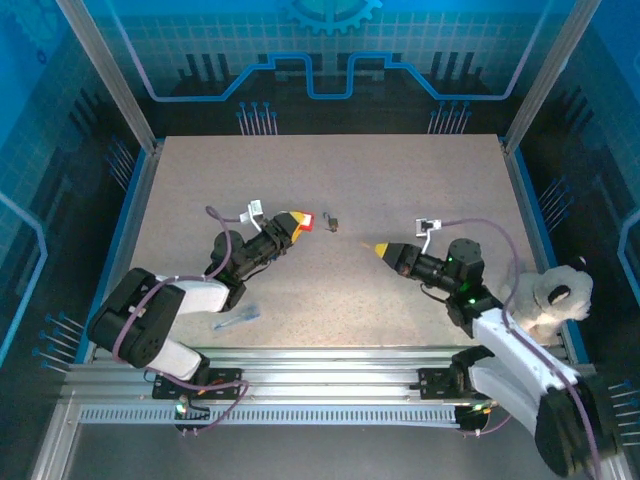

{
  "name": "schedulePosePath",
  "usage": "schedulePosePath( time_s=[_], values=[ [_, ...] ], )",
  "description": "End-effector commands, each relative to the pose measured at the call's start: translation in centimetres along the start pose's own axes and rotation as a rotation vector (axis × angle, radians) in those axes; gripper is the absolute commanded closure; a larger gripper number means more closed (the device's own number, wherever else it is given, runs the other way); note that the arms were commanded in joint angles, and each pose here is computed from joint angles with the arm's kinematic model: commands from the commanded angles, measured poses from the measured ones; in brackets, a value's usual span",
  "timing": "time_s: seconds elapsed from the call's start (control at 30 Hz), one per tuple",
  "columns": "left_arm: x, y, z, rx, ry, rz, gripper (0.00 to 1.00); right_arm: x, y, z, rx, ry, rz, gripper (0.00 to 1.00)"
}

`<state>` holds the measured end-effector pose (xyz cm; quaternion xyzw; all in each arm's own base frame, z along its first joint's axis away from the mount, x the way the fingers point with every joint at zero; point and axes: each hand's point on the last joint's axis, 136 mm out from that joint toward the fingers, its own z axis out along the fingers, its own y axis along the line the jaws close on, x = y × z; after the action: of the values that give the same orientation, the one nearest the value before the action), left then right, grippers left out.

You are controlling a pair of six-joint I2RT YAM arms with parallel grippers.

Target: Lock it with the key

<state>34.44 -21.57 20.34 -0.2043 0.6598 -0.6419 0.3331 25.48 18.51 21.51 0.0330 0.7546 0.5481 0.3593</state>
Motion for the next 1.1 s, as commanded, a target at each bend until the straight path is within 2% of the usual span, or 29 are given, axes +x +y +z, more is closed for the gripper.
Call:
schedulePosePath(
  time_s=[0.0, 0.13, 0.3, 0.6, 1.07],
  values=[
    [1.3, -1.1, 0.6, -0.042, 0.093, 0.161, 1.0, 0.1, -2.0, -2.1, 0.201, 0.006, -0.101, 1.0],
    [3.7, 0.1, 1.4, -0.229, 0.204, 0.327, 1.0, -0.4, -2.0, -3.7, 0.264, -0.01, -0.156, 1.0],
    [6.9, 0.5, 3.3, -0.326, 0.355, 0.466, 1.0, -1.1, -2.4, -5.0, 0.302, -0.047, -0.17, 1.0],
    [12.3, 4.3, 7.9, -0.422, 0.616, 0.527, 1.0, -2.5, -4.2, -7.5, 0.389, -0.14, -0.179, 1.0],
    [15.1, 9.7, 11.7, -0.503, 0.791, 0.48, 1.0, -2.6, -6.1, -8.4, 0.376, -0.204, -0.118, 1.0]
  ],
)
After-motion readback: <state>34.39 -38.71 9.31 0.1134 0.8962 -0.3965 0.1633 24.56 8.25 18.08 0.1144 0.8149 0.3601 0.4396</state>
